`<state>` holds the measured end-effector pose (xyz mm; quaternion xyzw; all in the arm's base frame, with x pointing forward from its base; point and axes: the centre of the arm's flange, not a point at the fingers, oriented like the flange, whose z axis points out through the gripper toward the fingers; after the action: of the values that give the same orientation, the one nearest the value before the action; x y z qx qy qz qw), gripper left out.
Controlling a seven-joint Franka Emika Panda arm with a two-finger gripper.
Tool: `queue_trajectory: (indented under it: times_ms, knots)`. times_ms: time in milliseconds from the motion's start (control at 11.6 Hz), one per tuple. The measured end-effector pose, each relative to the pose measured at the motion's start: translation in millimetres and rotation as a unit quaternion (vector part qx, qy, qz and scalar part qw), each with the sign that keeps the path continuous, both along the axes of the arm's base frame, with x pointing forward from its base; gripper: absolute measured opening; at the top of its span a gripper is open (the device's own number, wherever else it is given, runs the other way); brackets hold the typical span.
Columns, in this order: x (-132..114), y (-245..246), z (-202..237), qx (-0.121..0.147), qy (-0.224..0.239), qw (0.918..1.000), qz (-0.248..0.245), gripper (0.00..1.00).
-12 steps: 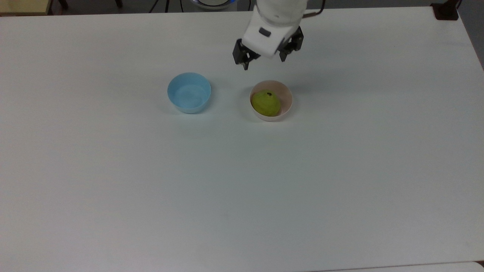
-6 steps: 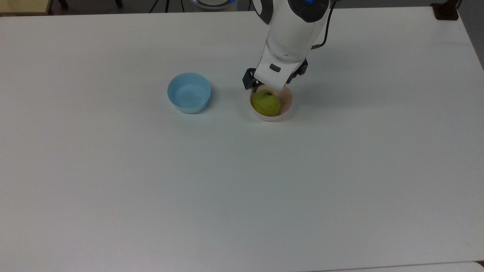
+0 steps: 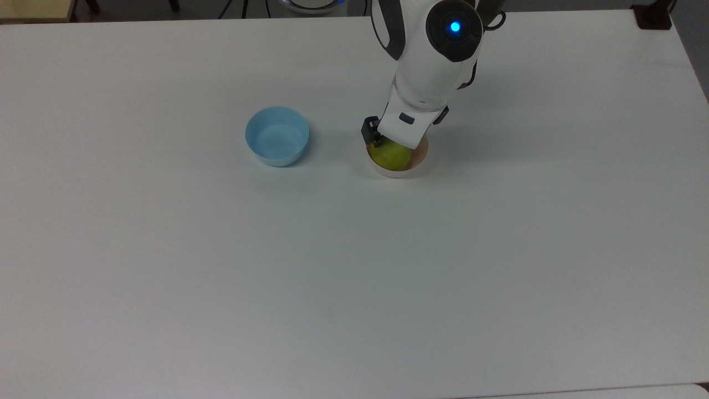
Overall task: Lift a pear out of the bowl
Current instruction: 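Close the gripper around the green pear in the pink bowl, then lift the green pear up out of the pink bowl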
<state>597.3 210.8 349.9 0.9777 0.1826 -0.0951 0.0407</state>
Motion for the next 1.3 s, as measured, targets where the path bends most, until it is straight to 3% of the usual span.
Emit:
queue_trajectory:
  times_ms: [519,951,1297]
  knots:
    - [2,0,-11,-0.005,0.001,1.0000,0.003,0.61]
    - [3,1,-3,-0.003,-0.005,1.0000,0.004,0.61]
    - [-1,-4,54,0.002,-0.027,0.9996,0.000,0.61]
